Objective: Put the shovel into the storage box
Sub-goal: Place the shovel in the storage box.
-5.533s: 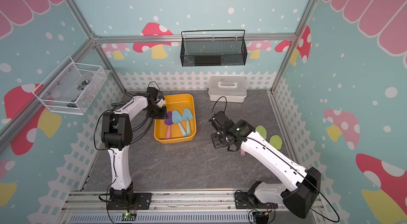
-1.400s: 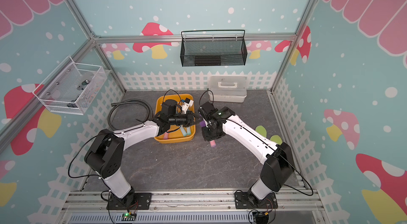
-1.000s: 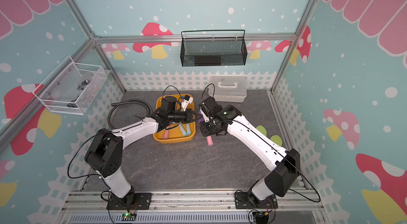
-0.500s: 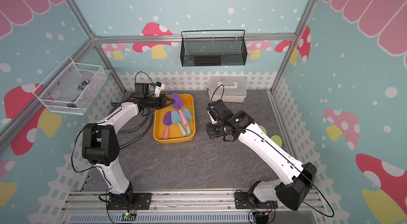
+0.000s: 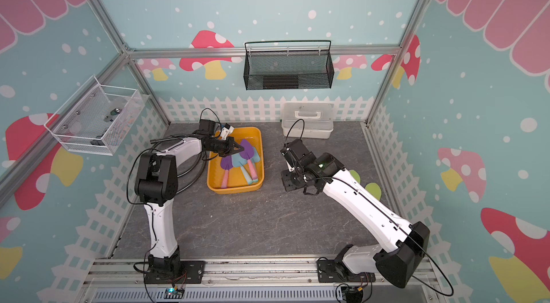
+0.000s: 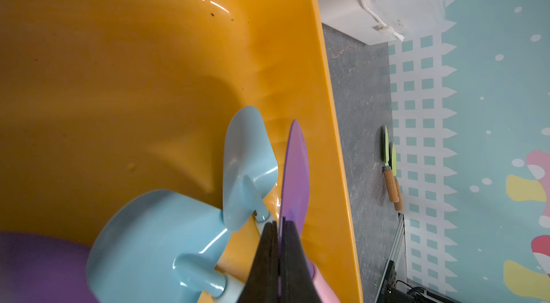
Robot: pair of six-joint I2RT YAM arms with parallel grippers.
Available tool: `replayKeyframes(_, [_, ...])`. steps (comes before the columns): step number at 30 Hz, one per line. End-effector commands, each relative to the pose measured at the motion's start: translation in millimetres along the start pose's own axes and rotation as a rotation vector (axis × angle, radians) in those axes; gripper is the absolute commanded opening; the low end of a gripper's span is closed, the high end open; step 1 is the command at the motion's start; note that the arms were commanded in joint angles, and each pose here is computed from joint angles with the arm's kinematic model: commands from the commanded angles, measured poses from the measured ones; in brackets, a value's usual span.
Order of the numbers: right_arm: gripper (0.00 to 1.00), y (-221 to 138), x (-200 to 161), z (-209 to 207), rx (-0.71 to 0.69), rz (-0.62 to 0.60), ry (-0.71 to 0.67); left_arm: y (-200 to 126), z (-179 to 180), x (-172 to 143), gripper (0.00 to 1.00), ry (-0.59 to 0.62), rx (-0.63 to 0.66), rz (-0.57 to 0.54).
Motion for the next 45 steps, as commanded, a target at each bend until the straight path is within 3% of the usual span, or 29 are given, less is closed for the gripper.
replayKeyframes(1, [0.46,-2,-7,-6,-0.019,0.007,0.015,8,-14,9,0.0,0.043,-0.059,0.003])
replayKeyframes(17, [0.46,-3,-16,-12,-0.028,0.009,0.027,45,5,-4,0.0,0.004,-0.049,0.079])
replayKeyframes(21, [0.46,-1,-16,-13,-0.033,0.012,0.031,46,4,-6,0.08,0.007,-0.047,0.085])
replayKeyframes(26, [0.46,2,-18,-14,-0.041,0.022,0.037,40,-2,-1,0.27,0.021,-0.043,0.072])
replayKeyframes(32, [0.46,2,-17,-16,-0.046,0.018,0.047,30,-12,5,0.36,0.045,-0.033,0.061])
replayKeyframes(38, [0.52,0,-17,-33,-0.111,-0.01,0.091,3,-26,18,0.37,0.085,-0.007,0.019])
replayKeyframes(45, [0.57,18,-33,-117,-0.275,0.013,0.319,-55,-61,39,0.39,0.149,0.003,-0.081])
Point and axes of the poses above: each gripper's point midway between its finger pads, its own y axis out along the fingers, its own z axis along the line the jaws close on, x = y × z, the point moved 2 cm from there along -y, back along the fingers, and after that the axes turned 6 degrees about y, right-handed, at the moved point
